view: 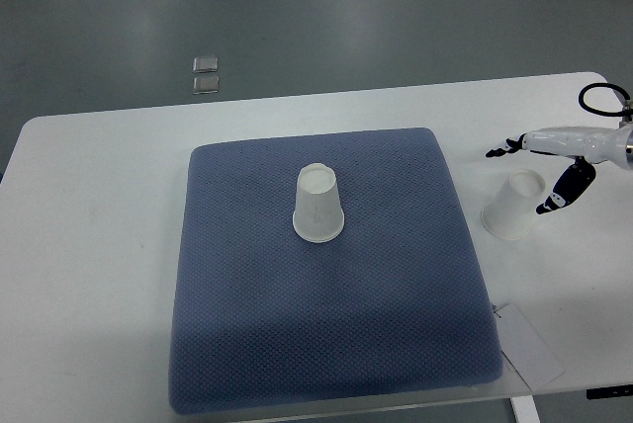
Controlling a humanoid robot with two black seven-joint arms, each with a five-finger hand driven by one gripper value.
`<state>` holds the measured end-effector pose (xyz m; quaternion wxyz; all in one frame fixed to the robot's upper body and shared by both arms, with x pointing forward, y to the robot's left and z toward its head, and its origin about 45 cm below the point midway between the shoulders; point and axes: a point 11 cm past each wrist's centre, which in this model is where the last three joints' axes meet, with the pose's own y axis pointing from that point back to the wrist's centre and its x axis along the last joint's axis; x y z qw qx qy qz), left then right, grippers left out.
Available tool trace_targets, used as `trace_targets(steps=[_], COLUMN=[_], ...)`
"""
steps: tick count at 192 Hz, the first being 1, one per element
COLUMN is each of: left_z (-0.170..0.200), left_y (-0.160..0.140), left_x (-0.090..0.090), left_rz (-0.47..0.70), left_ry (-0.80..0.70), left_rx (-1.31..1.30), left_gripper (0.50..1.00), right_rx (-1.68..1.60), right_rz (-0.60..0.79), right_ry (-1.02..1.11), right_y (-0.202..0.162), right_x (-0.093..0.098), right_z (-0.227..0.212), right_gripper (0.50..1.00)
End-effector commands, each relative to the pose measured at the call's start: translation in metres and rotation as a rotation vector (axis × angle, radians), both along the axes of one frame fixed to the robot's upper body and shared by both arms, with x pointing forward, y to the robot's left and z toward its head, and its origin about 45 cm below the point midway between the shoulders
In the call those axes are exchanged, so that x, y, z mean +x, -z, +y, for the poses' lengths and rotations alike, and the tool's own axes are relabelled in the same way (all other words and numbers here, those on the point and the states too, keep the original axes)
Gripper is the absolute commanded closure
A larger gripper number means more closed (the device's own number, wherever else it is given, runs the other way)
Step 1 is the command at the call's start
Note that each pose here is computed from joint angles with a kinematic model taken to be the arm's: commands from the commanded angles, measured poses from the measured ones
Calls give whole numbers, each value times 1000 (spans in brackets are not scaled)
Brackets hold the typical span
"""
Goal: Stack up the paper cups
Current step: 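Lower the right hand around the loose white paper cup and close fingers, then lift the grasped cup and carry it over the cup on the pad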
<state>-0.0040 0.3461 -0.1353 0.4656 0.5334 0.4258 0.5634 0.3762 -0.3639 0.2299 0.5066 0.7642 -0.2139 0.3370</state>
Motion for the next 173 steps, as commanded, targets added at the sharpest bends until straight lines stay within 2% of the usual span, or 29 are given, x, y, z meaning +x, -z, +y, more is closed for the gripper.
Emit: trace_targets(steps=[1, 38, 120, 151, 173], left_z=[0, 0, 0, 0, 0], left_y=[0, 0, 0, 0, 0], left_x=[0, 0, 0, 0, 0], left_rz=[0, 0, 0, 0, 0], left_ry=[0, 0, 0, 0, 0], left_rx=[0, 0, 0, 0, 0], left_gripper=[500, 500, 500, 500, 500], right_rx=[-2, -8, -40, -42, -34], right_rz=[2, 18, 6, -8, -23], right_ry=[9, 10, 32, 37, 40], right_y=[8, 19, 42, 37, 31], right_x=[1, 2, 6, 10, 14], right_z=[-1, 0, -12, -13, -14], right_gripper=[587, 601, 744, 842, 875])
